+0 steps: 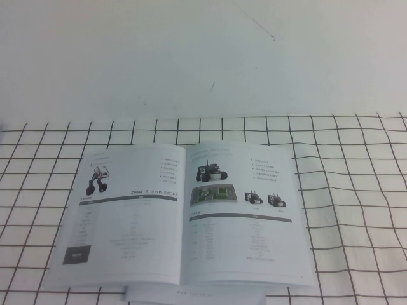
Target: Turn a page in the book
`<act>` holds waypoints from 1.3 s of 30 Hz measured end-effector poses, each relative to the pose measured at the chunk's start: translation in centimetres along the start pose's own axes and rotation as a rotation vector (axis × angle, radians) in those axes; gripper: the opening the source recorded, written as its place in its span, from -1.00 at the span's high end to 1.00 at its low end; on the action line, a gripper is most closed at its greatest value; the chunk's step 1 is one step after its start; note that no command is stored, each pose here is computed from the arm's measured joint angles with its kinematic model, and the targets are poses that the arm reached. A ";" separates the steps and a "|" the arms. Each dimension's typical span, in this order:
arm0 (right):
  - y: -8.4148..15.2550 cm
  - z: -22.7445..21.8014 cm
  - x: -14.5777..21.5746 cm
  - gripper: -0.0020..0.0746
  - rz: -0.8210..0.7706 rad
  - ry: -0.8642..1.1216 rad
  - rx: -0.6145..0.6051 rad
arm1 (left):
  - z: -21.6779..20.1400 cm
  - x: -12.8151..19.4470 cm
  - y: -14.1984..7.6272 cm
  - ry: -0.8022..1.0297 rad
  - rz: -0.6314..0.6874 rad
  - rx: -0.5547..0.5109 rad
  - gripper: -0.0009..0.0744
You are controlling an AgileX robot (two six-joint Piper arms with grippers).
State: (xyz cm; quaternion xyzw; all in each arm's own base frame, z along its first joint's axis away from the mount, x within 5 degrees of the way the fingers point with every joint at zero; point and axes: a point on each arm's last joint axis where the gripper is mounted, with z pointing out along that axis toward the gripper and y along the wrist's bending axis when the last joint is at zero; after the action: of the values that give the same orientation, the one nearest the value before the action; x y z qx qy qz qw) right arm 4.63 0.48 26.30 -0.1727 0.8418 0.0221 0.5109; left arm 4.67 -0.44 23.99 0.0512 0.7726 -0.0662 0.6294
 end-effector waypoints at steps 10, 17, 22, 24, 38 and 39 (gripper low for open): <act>0.0 0.0 0.0 0.95 0.001 0.000 -0.001 | 1.8 3.8 0.1 -0.147 0.051 -0.062 0.98; 0.0 0.0 0.0 0.95 0.001 0.000 -0.001 | 1.9 6.3 0.1 0.067 -0.110 -0.059 0.98; 0.0 0.0 0.0 0.95 0.001 0.000 -0.001 | 1.9 6.4 0.2 0.072 -0.133 -0.065 0.98; 0.0 0.0 0.0 0.95 0.001 0.000 -0.001 | 1.9 6.4 0.2 0.074 -0.129 -0.067 0.98; 0.0 0.0 0.0 0.95 0.001 0.000 -0.001 | 1.9 6.4 0.2 0.081 -0.126 -0.069 0.98; 0.0 0.0 0.0 0.95 0.001 0.000 -0.001 | 1.9 6.4 0.2 0.081 -0.126 -0.069 0.98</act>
State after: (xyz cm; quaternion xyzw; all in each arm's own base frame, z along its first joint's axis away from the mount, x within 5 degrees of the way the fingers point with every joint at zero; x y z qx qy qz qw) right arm 4.60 0.48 26.30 -0.1724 0.8420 0.0228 0.5107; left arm 5.24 -0.60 17.35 -0.0166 0.8008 -0.0769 0.5937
